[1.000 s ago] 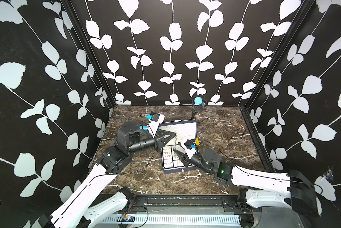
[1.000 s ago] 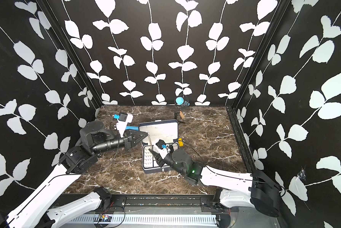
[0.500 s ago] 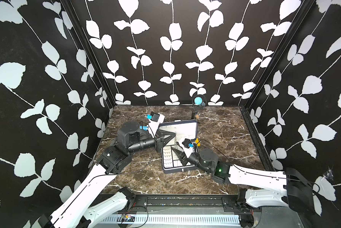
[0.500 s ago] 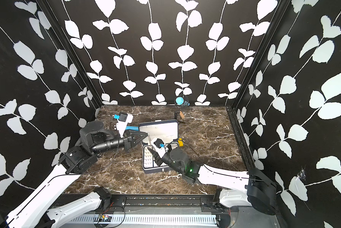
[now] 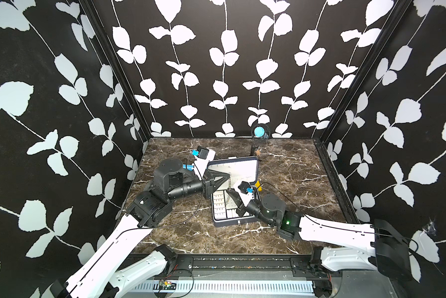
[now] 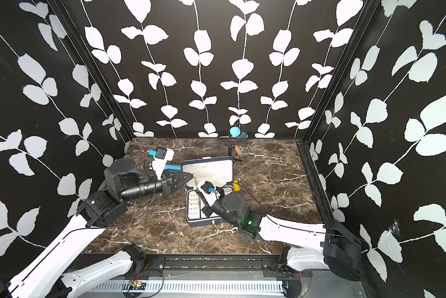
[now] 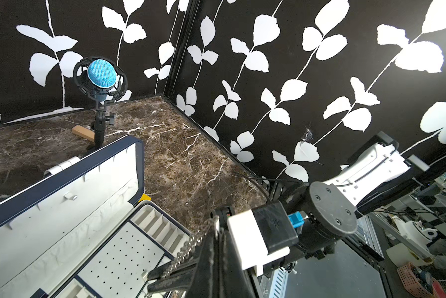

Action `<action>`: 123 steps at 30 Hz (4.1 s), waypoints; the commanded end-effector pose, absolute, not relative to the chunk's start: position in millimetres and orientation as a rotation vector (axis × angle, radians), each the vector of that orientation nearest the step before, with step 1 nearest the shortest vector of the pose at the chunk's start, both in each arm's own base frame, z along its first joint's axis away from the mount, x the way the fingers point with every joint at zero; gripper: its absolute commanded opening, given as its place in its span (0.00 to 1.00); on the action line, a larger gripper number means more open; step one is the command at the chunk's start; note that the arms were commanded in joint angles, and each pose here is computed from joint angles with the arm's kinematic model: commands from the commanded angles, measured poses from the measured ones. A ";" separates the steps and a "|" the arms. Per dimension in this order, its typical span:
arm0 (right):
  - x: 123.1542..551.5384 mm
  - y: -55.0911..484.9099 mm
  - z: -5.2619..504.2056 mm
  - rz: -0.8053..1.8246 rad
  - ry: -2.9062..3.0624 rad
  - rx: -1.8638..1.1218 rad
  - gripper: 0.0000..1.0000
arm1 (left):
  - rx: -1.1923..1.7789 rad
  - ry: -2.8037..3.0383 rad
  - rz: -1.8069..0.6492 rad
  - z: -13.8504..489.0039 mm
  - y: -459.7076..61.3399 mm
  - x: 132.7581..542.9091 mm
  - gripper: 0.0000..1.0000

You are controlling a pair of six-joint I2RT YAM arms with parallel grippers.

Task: Put jewelry chain into jewelry box
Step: Adjust the necklace, then hang the necklace on the jewelry box clasp.

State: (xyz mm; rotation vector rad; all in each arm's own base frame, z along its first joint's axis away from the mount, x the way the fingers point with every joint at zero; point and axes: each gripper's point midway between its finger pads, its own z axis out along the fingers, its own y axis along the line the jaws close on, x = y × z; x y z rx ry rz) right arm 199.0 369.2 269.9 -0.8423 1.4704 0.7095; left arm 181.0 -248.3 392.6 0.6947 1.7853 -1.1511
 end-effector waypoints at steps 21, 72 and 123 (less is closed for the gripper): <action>296.8 333.1 288.6 0.656 1.651 -0.555 0.00 | -0.010 1.709 -0.863 344.8 -211.7 299.8 0.00; 373.1 345.4 201.3 0.735 1.853 -0.393 0.00 | 0.092 1.922 -0.658 249.9 -234.7 337.4 0.00; 318.4 283.3 228.0 0.650 1.824 -0.417 0.54 | -0.005 2.257 -0.426 157.4 -204.2 321.8 0.00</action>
